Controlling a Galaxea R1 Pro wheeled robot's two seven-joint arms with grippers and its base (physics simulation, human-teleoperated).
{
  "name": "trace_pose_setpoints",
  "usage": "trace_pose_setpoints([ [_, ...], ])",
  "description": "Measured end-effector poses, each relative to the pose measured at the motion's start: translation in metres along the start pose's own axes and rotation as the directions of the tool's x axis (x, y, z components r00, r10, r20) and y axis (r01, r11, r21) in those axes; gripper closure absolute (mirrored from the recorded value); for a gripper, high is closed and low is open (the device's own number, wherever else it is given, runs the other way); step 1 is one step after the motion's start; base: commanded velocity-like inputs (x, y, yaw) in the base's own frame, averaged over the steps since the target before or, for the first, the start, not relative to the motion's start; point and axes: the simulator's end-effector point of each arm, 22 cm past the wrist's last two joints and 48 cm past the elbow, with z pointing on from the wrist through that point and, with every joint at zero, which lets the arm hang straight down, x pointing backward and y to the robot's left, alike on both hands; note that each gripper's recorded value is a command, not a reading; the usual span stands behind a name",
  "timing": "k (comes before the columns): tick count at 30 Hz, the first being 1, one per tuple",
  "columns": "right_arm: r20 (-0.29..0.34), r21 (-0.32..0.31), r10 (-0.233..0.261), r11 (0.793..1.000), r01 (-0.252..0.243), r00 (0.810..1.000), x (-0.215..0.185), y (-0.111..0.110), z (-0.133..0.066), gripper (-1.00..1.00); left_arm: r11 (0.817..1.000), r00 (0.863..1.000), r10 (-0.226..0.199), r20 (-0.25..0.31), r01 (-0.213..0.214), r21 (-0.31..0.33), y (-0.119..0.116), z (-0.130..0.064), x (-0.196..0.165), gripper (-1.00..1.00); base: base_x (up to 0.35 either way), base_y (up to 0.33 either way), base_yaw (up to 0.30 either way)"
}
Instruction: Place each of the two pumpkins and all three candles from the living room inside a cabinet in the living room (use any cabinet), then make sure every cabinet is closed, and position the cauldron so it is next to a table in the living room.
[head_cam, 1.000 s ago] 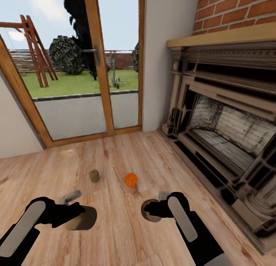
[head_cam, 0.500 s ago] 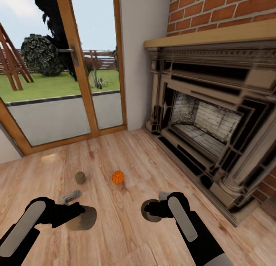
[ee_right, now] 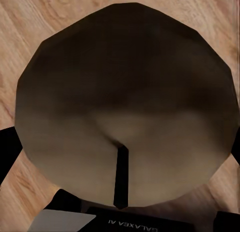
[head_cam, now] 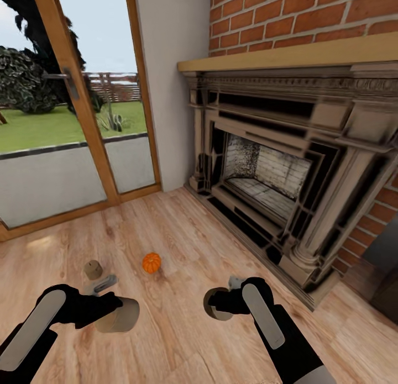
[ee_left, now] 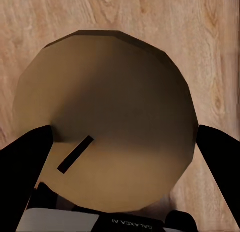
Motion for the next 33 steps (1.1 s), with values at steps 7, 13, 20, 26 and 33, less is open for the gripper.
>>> trace_pose_setpoints([
  [7,0.0,-0.001,0.0,1.0,0.0,1.0,-0.006,0.004,-0.012,1.0,1.0,1.0,0.0,-0.001,0.0,-0.001,-0.004,-0.012,-0.005,1.0,0.0,0.0,-0.277],
  [13,0.0,-0.002,0.0,1.0,0.0,1.0,-0.011,0.008,-0.022,1.0,1.0,1.0,0.0,-0.002,0.0,-0.004,-0.006,-0.022,-0.009,1.0,0.0,0.0,-0.277],
  [20,-0.001,-0.001,0.001,1.0,-0.001,1.0,-0.016,0.011,-0.034,1.0,1.0,1.0,0.0,-0.004,0.0,-0.005,-0.01,-0.034,-0.013,1.0,0.0,0.0,-0.277],
  [26,-0.007,0.002,0.002,1.0,-0.002,1.0,-0.015,0.011,-0.036,1.0,1.0,1.0,0.0,-0.003,0.0,-0.005,-0.011,-0.037,-0.015,1.0,0.0,0.0,-0.277],
  [33,-0.01,0.003,0.003,1.0,-0.003,1.0,-0.014,0.011,-0.035,1.0,1.0,1.0,0.0,-0.002,0.0,-0.003,-0.011,-0.038,-0.015,1.0,0.0,0.0,-0.277],
])
